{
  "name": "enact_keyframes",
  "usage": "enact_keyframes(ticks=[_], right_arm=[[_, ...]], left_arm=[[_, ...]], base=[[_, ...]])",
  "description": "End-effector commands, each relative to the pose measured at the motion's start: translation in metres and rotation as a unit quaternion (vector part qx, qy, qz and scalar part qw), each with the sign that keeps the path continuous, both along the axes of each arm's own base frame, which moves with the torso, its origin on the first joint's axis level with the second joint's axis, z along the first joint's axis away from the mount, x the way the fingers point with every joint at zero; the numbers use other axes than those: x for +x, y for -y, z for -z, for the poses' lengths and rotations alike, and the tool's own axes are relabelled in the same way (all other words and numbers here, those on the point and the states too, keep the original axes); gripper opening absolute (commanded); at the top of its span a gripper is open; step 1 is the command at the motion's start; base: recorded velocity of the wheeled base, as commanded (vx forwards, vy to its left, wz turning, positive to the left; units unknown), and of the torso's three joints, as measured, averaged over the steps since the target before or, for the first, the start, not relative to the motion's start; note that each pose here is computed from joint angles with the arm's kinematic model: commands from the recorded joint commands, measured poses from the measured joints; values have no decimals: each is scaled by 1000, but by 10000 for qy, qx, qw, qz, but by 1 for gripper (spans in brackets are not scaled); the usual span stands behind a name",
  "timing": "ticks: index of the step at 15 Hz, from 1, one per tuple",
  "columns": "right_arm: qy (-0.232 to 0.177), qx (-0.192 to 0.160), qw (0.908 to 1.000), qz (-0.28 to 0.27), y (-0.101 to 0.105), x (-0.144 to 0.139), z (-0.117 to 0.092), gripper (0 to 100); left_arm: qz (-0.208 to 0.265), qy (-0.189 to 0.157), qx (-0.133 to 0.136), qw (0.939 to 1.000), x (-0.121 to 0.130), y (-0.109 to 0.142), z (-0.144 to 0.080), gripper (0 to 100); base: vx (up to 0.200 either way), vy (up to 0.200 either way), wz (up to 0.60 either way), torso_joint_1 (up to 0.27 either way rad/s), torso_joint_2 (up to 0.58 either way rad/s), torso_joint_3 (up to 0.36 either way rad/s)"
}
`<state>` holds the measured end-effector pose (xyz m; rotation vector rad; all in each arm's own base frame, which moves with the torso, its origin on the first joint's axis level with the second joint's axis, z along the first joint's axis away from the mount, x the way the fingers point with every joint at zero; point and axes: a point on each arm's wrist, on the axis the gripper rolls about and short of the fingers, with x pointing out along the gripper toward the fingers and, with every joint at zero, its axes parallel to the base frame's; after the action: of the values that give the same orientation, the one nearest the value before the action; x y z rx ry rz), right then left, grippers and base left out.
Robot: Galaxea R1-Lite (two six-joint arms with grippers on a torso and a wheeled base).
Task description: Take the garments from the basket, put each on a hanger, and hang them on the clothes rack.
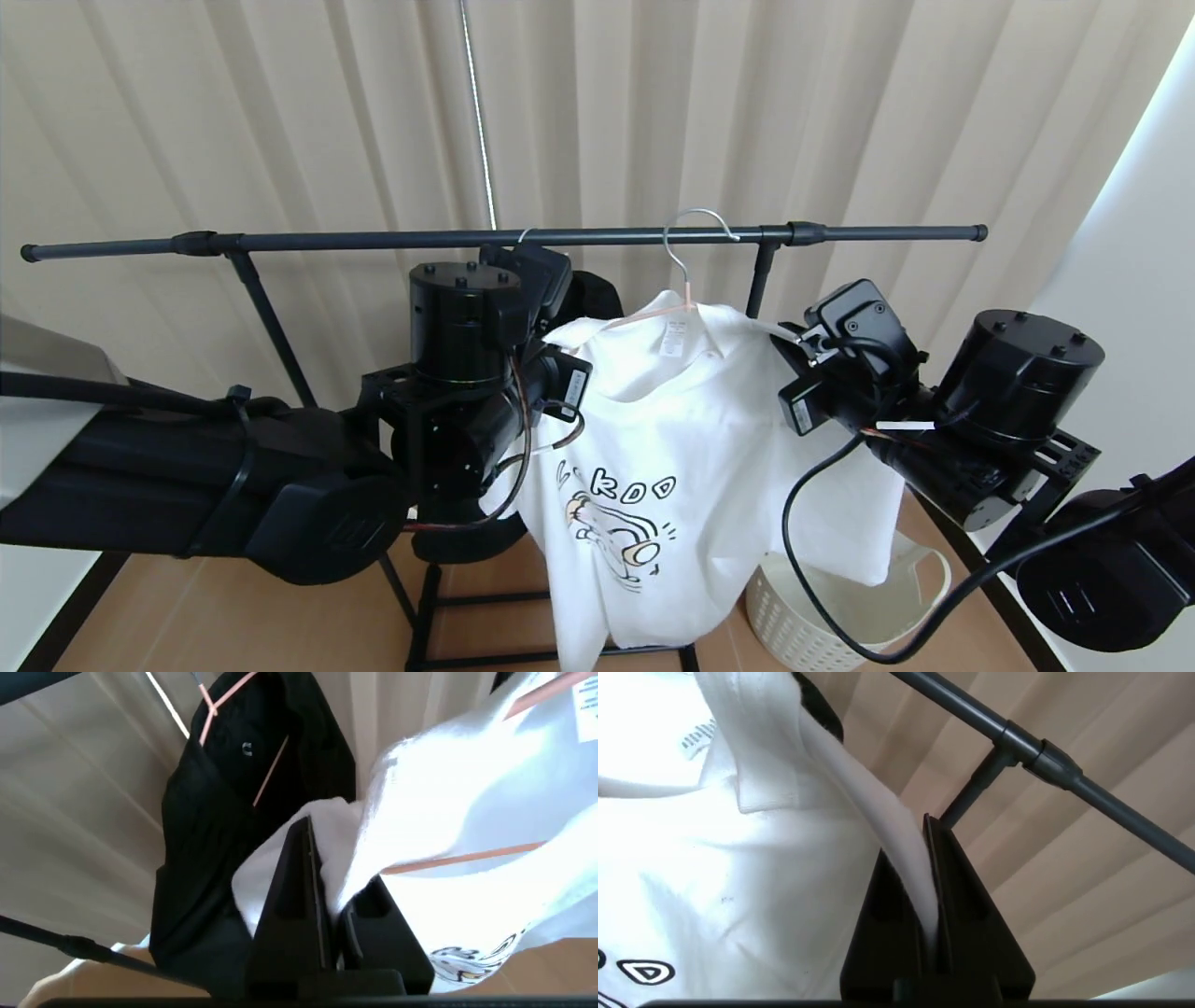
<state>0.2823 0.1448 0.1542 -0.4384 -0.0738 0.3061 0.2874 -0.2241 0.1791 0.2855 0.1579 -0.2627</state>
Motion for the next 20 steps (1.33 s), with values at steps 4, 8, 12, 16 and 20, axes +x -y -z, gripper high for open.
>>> enact_keyframes(ticks=[4,8,12,16,20], right_arm=[[-166,212,9996,-25,-8,6,8,0],[-272,213,9994,-98,-16,8,16,0],[-381,347,9986,-131,-24,10,22,0],[-437,600,9971,-158,-28,11,21,0],[-400,1107,9928,-205,-30,15,10,0]], left_arm=[[144,109,-108,9998,-6,10,-8,0],[322,277,-370,9984,-16,19,-25,0],[430,350,-574,9968,-24,23,-43,0],[437,352,-800,9952,-24,27,-56,0],[450,317,-770,9955,-25,28,-53,0]], base=[[0,0,0,0,0,0],[0,0,0,0,0,0],[0,0,0,0,0,0],[0,0,0,0,0,0],[0,0,0,0,0,0]])
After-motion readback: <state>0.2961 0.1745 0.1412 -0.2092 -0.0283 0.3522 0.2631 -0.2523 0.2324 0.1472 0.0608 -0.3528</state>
